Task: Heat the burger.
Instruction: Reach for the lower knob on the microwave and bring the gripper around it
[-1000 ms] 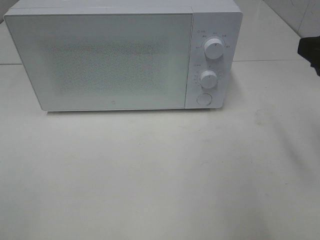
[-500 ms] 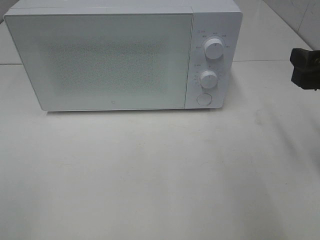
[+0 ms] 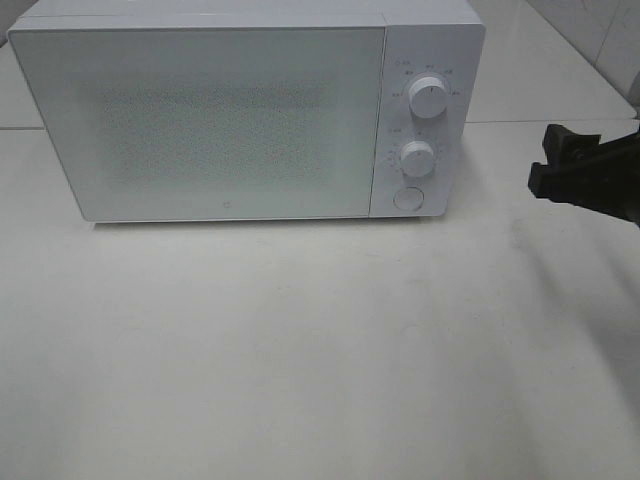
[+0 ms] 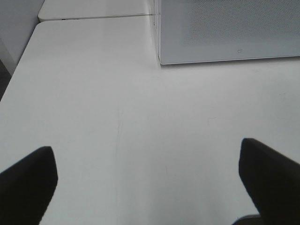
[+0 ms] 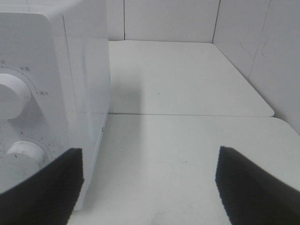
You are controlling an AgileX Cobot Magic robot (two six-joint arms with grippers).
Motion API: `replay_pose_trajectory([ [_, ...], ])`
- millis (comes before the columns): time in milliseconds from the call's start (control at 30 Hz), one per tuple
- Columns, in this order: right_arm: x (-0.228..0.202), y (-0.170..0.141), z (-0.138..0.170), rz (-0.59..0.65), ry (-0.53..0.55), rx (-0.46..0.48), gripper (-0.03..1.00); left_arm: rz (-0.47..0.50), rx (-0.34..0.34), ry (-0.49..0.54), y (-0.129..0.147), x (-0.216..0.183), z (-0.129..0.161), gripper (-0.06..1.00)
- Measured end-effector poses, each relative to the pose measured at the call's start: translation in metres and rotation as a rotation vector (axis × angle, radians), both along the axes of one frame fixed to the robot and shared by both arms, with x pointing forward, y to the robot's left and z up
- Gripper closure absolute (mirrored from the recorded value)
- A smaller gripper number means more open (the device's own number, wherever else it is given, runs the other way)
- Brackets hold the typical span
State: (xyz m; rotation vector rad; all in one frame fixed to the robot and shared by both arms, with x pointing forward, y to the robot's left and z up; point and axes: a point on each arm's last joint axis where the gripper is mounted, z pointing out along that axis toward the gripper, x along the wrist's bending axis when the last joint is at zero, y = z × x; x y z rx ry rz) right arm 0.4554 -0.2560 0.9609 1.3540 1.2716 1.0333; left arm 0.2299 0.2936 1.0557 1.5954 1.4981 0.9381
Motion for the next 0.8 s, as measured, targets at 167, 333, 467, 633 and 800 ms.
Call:
replay_pose_trajectory([
  [167,-0.002,0.017,-0.008,-0.003,-0.023,-0.009,0.21,0.0,0.0,0.0,0.0,0.0,0.0,-0.03],
  [333,-0.007,0.039,-0.026,-0.021,0.053,0.004,0.21,0.0,0.0,0.0,0.0,0.0,0.0,-0.03],
  [467,-0.004,0.055,-0.033,0.003,0.07,-0.006,0.21,0.0,0.0,0.0,0.0,0.0,0.0,-0.03],
  [633,0.007,0.074,-0.041,0.024,0.08,-0.015,0.21,0.0,0.0,0.0,0.0,0.0,0.0,-0.03],
  [800,0.017,0.083,-0.042,0.023,0.069,-0.001,0.21,0.0,0.0,0.0,0.0,0.0,0.0,-0.03],
])
